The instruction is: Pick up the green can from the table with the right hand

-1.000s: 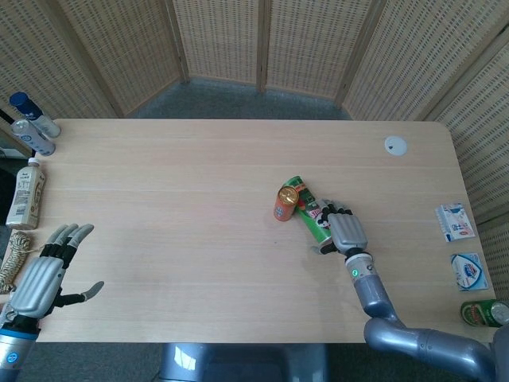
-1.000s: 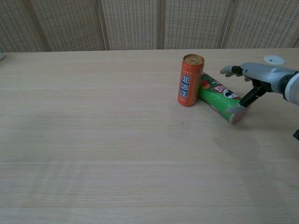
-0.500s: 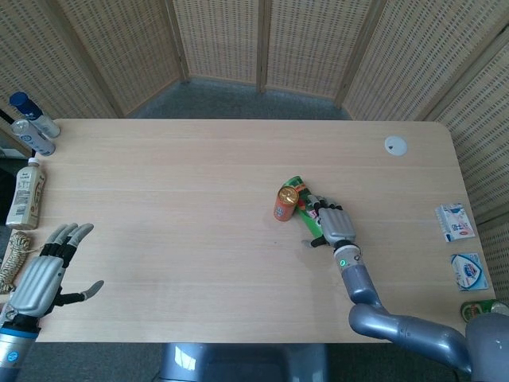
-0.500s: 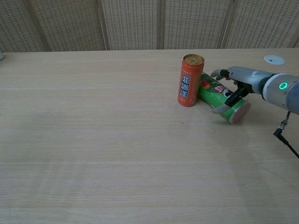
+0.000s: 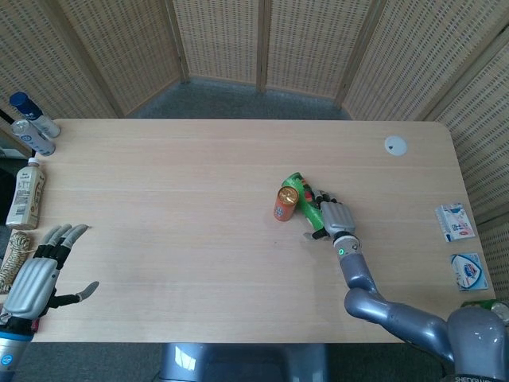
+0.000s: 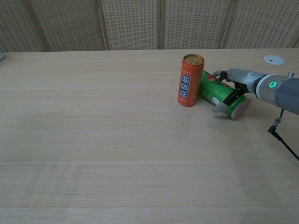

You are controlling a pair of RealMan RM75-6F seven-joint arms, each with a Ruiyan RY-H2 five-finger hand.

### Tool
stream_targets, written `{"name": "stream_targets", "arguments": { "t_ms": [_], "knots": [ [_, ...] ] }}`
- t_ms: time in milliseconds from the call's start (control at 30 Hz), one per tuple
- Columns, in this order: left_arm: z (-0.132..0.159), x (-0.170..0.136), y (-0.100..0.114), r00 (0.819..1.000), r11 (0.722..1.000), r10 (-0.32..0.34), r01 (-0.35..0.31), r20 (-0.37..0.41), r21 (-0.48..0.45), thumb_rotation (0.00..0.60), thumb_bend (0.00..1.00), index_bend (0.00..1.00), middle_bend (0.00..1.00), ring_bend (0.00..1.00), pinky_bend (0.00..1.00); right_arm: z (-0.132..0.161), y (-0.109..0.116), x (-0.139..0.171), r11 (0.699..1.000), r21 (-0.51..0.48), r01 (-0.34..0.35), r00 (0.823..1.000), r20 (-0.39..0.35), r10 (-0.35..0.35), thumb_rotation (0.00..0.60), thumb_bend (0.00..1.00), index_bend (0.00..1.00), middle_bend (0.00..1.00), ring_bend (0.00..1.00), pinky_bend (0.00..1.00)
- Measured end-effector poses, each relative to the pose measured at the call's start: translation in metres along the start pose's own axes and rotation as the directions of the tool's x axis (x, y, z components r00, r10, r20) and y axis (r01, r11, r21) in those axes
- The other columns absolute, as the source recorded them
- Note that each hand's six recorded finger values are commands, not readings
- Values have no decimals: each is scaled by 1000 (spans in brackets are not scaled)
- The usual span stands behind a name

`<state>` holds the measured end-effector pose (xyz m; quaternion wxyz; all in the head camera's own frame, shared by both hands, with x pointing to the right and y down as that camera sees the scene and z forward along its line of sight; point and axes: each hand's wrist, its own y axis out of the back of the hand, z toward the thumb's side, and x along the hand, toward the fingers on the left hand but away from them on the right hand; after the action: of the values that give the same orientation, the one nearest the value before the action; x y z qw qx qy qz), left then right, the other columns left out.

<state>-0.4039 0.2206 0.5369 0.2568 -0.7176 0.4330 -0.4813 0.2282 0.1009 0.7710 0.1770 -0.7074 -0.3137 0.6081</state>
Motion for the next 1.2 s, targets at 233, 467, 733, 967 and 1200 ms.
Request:
{"name": "stream_targets", "arguments": {
  "t_ms": [233,467,733,967,1200],
  "knots": [
    [-1,-3,3,1000,1000,7,-7,-2,-5,566,270,70,118,0,0,-5,-6,-9,1000,6,-22,999,29,22,574,106,7,166,136,443],
    [-3,-4,3,1000,1000,7,-7,-6,-5,565,270,70,117,0,0,-11,-2,-11,1000,10,-7,999,40,6,600,142,196,387,438,739],
    [1,1,0,1000,1000,1,-1,11,-5,564,270,70,118,0,0,-12,13,-3,999,7,39,999,25,-40,600,144,285,481,626,868],
    [0,1,0,1000,1000,-3,3,6,-5,565,270,69,117,0,0,-23,45,8,994,-2,107,994,29,-107,600,156,325,522,683,887],
    [1,1,0,1000,1000,-2,2,11,-3,564,271,68,117,0,0,-41,87,30,973,-91,214,977,39,-212,600,168,345,541,700,886]
  ]
}}
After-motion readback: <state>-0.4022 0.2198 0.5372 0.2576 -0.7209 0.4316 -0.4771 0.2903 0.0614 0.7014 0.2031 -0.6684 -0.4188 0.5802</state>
